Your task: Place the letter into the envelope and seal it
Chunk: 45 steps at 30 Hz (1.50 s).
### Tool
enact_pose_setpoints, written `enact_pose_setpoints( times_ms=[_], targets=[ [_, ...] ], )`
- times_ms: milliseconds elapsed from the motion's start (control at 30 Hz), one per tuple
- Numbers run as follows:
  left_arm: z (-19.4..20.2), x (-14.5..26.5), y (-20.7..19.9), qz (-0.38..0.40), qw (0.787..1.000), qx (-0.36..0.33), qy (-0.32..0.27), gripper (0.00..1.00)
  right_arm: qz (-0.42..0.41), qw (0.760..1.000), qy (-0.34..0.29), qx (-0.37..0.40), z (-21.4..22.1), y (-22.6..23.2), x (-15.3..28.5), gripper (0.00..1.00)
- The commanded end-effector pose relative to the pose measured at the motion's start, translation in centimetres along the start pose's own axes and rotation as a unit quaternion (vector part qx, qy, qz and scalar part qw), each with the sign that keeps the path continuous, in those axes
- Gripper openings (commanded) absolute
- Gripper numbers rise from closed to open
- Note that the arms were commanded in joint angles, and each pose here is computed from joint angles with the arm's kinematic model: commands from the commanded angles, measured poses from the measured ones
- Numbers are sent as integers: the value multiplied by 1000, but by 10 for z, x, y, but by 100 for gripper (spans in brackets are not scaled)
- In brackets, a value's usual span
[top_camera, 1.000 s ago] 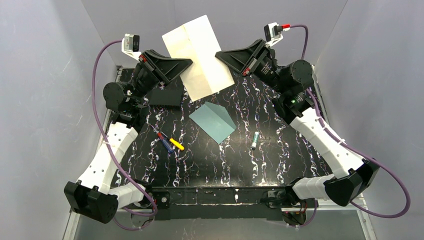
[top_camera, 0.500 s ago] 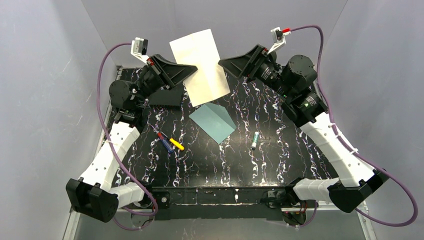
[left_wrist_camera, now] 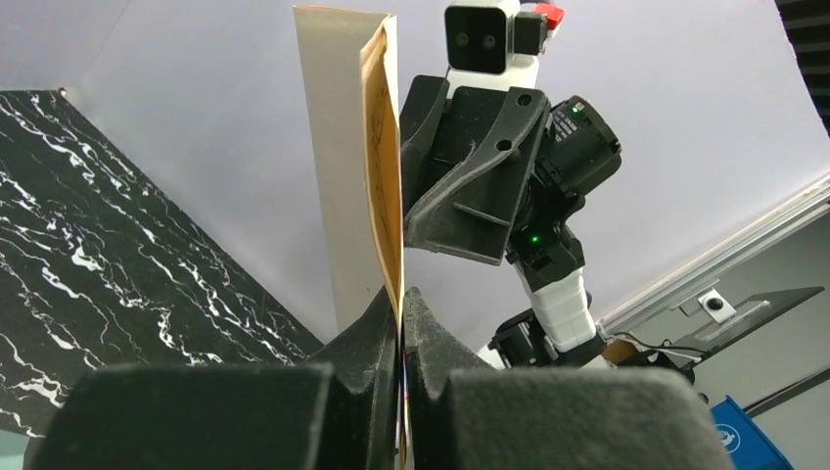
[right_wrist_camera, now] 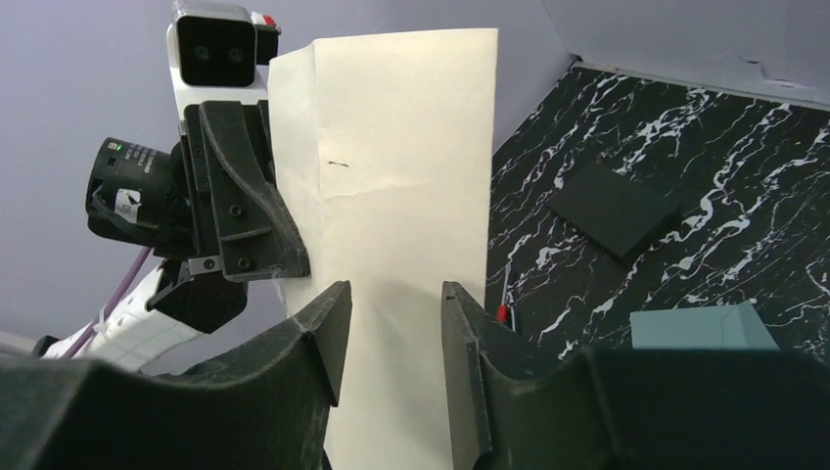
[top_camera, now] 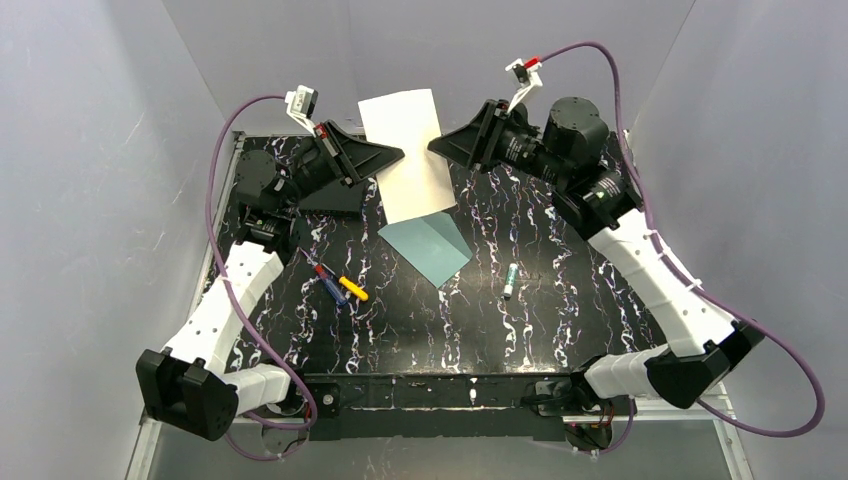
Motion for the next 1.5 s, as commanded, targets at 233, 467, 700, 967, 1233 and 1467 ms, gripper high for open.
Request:
enact_pose_setpoints(
  times_ms=[233,467,700,967,1233,1467],
  targets=[
    [6,2,-9,30,999,-13,33,0,-89,995,32,-34,9,16,-14,49],
    [8,1,-11,43,998,-14,50,0,-168,983,10,-67,4,32,-18,78],
    [11,1,-7,42,997,-5,58,0,-157,986,5,-54,1,26,-27,77],
    [15,0,-2,41,997,5,67,0,-175,983,12,-52,0,32,-34,58],
    [15,-3,6,34,997,12,67,0,-201,978,-1,-52,-7,43,-30,32],
    [8,-3,0,28,998,9,49,14,-196,979,-11,-56,-6,40,-28,8]
  ],
)
Point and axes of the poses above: each gripper's point midway between its finger pads, its own x axis back along the fingers, its own y axis along the line the jaws close on, z = x × y, the point moved 4 cm from there along x, back along the fingers, and after that the axes turned 12 degrees about -x, right-handed, at the moved point
